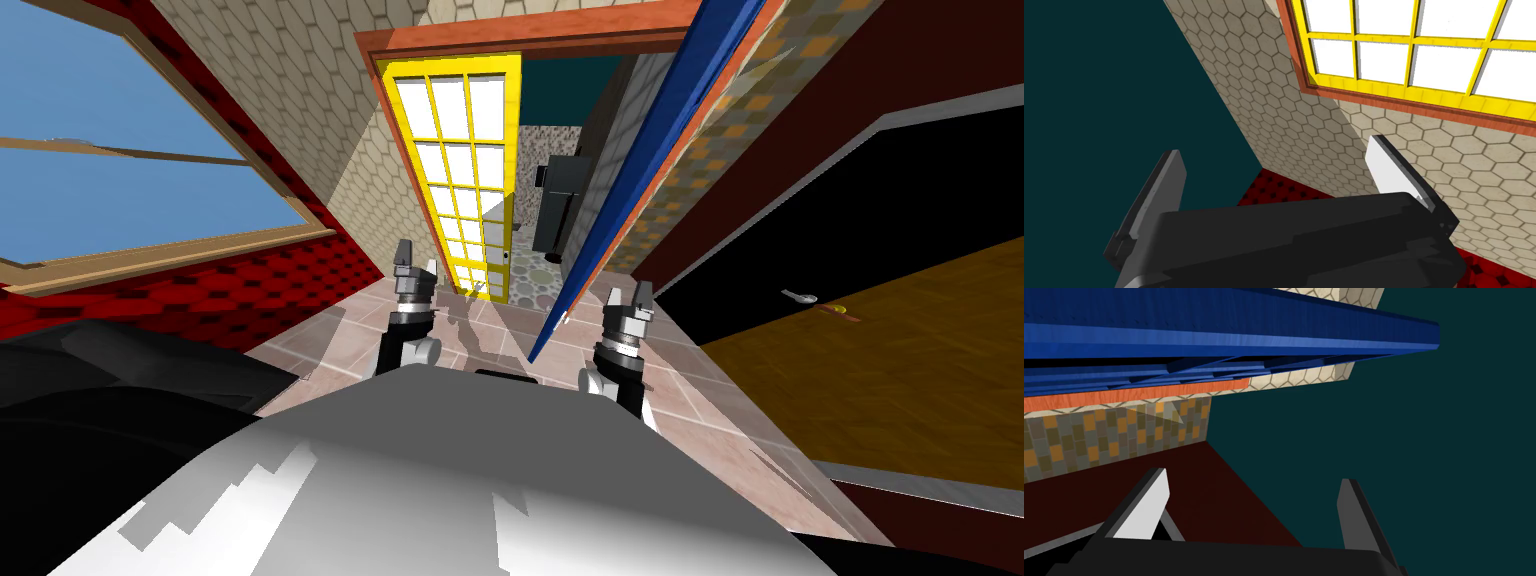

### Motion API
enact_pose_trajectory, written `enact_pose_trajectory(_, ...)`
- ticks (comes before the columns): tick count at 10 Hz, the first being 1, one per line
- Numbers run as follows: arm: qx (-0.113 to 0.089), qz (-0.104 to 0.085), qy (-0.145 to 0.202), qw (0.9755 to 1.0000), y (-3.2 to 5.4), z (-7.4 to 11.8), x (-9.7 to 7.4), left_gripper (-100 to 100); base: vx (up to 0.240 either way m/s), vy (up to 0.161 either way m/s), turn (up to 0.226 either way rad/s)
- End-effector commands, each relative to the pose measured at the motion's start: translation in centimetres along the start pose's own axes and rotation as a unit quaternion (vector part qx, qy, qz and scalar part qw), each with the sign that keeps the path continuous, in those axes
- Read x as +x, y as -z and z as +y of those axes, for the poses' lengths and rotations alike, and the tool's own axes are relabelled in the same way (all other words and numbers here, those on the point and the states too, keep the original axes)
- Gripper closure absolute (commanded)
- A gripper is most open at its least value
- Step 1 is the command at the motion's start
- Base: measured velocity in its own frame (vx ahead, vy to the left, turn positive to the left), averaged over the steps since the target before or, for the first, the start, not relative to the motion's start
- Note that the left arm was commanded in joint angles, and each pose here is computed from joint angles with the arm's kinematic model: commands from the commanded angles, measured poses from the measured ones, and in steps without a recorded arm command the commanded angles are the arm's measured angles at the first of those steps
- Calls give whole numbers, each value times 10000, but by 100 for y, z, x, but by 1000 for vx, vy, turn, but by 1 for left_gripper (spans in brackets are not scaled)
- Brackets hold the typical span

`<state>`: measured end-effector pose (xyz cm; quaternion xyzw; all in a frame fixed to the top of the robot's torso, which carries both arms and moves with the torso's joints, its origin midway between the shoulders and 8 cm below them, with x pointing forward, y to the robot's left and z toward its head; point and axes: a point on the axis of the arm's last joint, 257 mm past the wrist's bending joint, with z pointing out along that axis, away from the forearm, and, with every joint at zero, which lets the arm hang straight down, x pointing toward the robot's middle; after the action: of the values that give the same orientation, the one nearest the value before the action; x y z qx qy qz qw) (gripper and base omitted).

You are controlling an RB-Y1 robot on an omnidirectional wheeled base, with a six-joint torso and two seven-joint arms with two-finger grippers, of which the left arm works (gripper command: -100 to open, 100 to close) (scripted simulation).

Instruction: Pull the door open

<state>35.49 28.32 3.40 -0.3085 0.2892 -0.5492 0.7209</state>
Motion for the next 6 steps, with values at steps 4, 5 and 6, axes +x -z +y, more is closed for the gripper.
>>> enact_pose_trajectory(4,-87,129,557,9983,30,219,130,-100,-95,62,-45)
enact_pose_trajectory(5,-106,149,658,9977,37,260,153,-100,-61,106,-32)
enact_pose_trajectory(6,-134,168,803,9965,47,317,183,-100,-48,82,-27)
